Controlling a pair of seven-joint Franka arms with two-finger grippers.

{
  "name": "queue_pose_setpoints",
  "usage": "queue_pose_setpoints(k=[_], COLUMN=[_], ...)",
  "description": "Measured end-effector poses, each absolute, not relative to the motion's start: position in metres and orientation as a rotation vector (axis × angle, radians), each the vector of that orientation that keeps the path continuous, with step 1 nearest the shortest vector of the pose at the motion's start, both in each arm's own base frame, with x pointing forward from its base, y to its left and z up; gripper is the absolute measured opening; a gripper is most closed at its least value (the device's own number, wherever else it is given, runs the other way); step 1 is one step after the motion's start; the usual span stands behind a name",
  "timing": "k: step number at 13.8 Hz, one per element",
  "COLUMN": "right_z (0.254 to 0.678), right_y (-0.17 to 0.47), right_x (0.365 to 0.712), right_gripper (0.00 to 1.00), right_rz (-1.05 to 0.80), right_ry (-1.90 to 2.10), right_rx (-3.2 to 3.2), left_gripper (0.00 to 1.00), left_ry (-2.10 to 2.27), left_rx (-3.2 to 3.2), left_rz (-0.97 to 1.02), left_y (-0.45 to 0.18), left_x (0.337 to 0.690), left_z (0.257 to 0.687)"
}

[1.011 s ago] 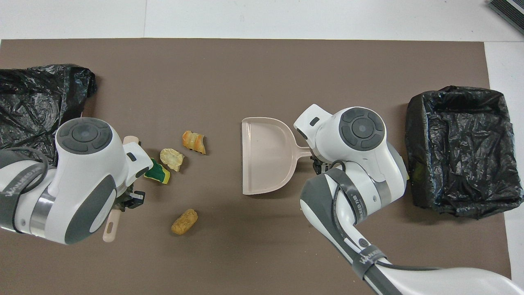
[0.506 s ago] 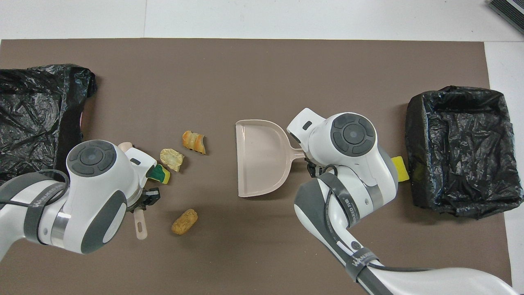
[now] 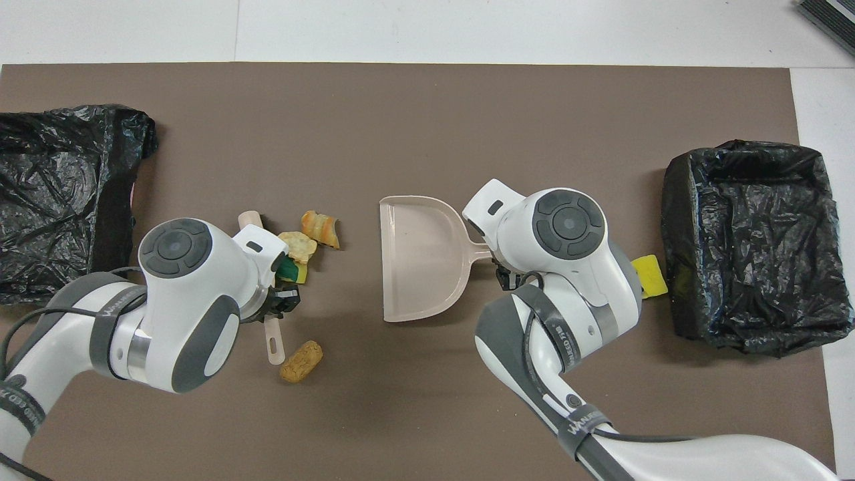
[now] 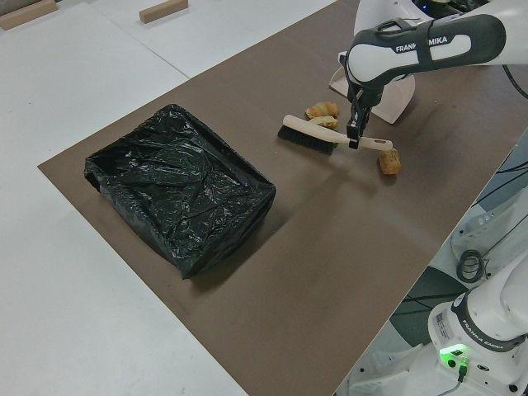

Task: Sweep and dump trash in bin
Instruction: 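Sweep the bread and green sponge into the dustpan with the left gripper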

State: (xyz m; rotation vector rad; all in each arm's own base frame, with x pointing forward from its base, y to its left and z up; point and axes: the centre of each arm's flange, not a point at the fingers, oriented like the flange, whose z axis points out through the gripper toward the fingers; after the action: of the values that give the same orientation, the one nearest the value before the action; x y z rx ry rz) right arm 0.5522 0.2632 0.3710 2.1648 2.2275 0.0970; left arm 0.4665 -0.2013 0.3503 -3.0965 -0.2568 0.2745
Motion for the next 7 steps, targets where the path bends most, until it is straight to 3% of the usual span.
queue_pose_setpoints(k=[7], right_z=[0.370], right_y=[0.265], right_x=[0.551], right_gripper=[0.31], right_rz=[0.094], right_ry=[2.218], right_rx=[2.177], left_gripper=[0.26], left_ry=[0.176], left_rx=[-3.282], left_rz=[0.228], left_y=[-0.341], left_x=[0.407], left_z=[0.371])
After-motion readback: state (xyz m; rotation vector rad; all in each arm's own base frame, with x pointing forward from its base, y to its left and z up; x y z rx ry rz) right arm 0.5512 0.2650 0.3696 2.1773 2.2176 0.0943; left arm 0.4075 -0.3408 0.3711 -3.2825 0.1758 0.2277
